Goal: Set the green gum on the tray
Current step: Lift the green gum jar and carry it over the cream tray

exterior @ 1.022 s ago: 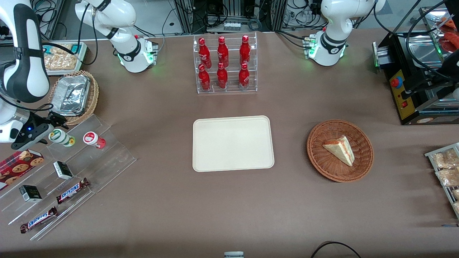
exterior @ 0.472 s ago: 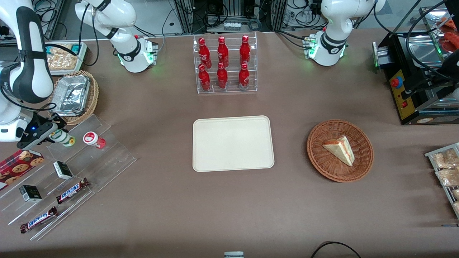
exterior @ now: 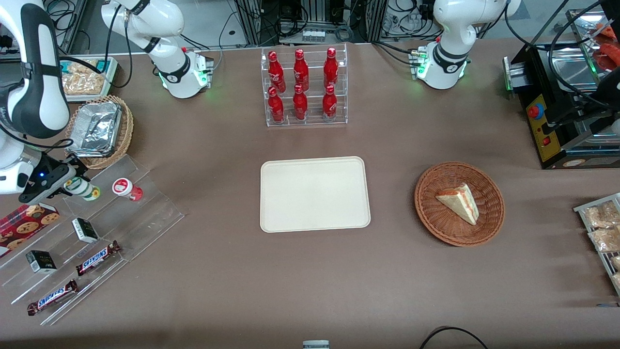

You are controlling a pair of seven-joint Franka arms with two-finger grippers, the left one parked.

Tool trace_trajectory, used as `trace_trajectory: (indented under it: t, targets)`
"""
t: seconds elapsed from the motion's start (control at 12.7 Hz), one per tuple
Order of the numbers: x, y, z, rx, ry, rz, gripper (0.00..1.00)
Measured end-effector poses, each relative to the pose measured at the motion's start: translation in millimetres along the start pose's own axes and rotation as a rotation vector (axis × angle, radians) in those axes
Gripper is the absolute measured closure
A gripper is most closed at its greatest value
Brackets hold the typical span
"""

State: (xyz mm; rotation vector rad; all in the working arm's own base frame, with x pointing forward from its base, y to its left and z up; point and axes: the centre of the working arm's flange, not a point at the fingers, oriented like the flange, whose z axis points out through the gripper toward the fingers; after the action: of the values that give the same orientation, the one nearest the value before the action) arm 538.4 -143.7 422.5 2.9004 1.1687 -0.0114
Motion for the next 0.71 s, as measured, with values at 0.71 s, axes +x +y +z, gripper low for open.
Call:
trace_trajectory:
  t: [0.71]
  targets:
    - [218,-160,2,0.081,-0.067,0.261,0.41]
